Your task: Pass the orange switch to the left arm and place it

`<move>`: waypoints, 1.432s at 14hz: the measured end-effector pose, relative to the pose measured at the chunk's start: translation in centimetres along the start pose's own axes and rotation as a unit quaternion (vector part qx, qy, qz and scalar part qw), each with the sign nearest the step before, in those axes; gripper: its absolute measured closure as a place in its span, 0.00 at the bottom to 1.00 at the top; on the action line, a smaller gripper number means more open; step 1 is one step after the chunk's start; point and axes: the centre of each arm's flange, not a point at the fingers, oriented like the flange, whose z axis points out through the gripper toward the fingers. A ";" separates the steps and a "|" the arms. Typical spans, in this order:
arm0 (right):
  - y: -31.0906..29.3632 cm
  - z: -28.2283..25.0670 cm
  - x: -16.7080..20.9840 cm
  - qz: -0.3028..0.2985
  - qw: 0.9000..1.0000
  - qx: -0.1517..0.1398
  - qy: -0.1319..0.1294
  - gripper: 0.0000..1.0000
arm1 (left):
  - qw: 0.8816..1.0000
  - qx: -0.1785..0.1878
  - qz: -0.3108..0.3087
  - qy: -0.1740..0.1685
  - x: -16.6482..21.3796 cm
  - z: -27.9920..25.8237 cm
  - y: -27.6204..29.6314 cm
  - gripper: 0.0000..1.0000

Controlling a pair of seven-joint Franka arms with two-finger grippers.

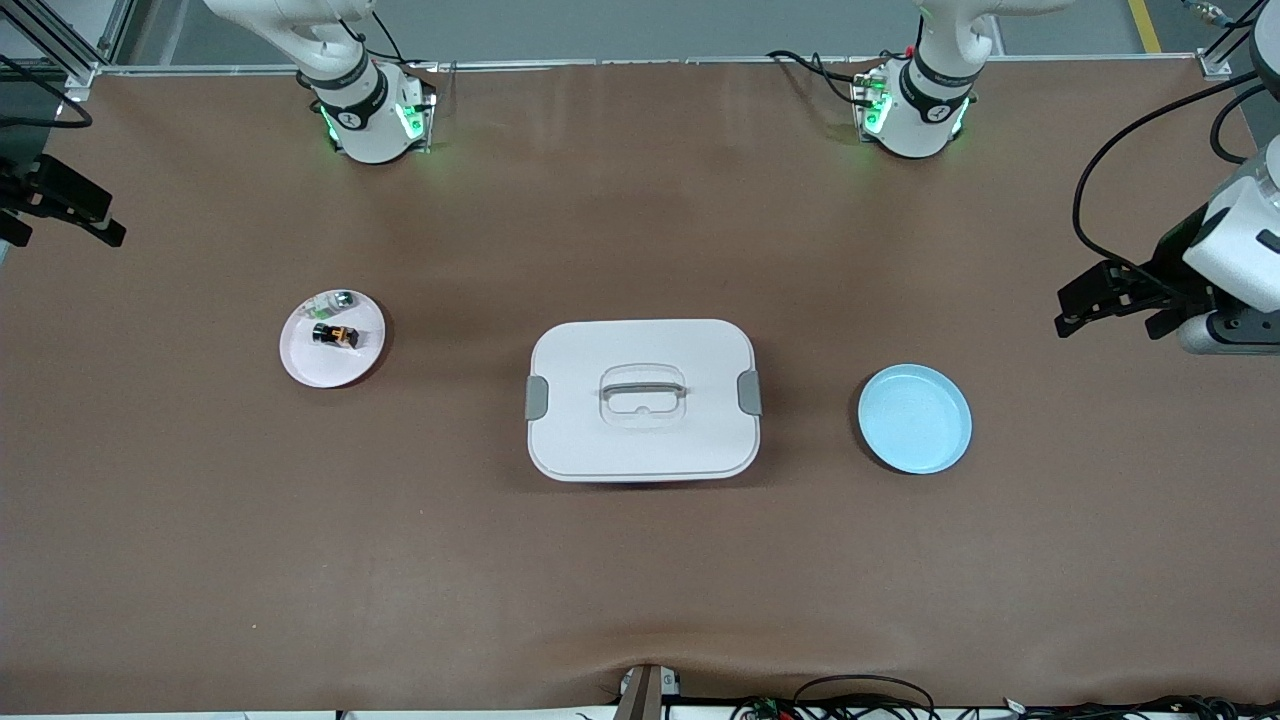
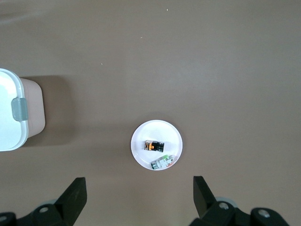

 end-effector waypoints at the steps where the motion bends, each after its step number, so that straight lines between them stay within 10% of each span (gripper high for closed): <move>1: 0.0 0.0 0.0 0.000 1.000 0.000 0.000 0.00 | 1.000 0.000 -0.001 0.000 0.0 0.0 -0.2 0.00; 20: 0.0 0.0 0.0 0.000 1.000 0.000 0.000 0.00 | 1.000 -0.007 -0.001 -0.001 0.0 0.0 0.0 0.00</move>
